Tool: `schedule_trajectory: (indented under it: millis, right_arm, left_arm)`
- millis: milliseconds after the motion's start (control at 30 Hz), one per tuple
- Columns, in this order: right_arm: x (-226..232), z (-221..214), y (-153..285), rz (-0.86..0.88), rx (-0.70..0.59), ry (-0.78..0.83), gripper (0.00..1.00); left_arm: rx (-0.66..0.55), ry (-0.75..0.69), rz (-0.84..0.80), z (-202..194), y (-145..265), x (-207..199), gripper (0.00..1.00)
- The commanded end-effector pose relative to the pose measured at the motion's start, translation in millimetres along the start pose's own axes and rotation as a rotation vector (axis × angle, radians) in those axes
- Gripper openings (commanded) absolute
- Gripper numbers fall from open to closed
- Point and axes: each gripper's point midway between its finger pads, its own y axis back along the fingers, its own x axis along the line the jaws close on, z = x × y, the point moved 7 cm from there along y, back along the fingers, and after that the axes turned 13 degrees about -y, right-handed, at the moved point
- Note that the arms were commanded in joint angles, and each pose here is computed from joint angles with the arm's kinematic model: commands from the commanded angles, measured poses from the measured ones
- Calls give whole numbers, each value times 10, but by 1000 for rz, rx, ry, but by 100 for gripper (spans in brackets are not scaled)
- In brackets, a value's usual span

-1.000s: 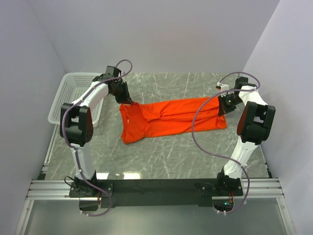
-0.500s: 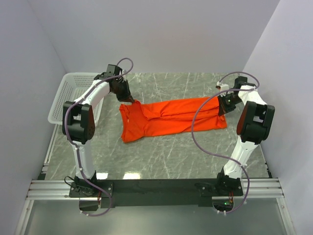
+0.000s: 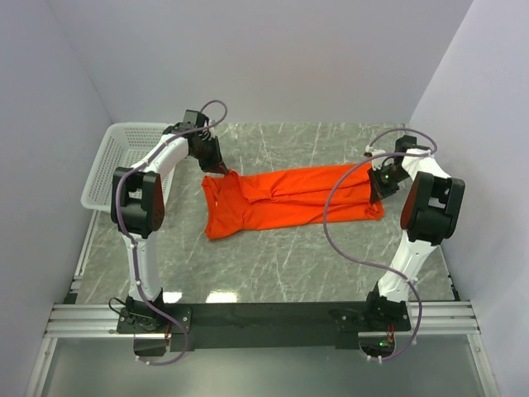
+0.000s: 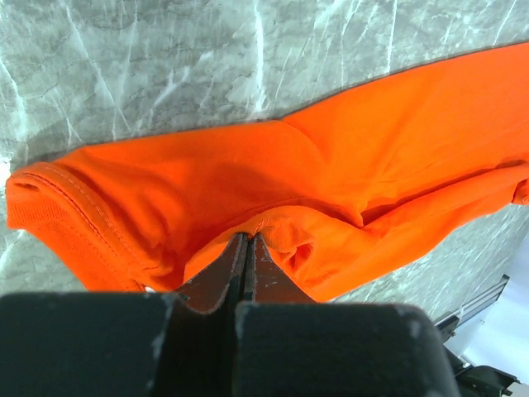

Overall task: Fold and stack the t-shirts
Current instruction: Fold the tshirt

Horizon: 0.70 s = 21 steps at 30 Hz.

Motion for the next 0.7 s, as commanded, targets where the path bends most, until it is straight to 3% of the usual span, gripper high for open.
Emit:
schedule_trajectory:
  millis: [0,333,367,400,500,600,667]
  right_arm:
    - [-10,55,195,-44,-60,12,0]
    - [-62,382,173,-74,-145,-43,4]
    - [-52,434,197,-87,-165,-62,11]
    - [-56,466,218,-99,-179,-68,15]
    - [-84,557,334,-157,-231,-97,25]
    - [-122,560,460,-198,-261,-90,32]
    - [-89,497,505,-184,-244,-68,36]
  left_arm:
    - [-49,-35,-28,156,50,-89,1]
    - [-71,-29,-11,200,62,-95,2]
    - [-89,-33,-10,227,86,-108,4]
    - [-105,-36,-11,249,142,-134,18]
    - [-172,-44,1,323,327,-205,40]
    - [-249,-65,22,374,580,-282,49]
    - [-275,-78,36,366,702,-308,50]
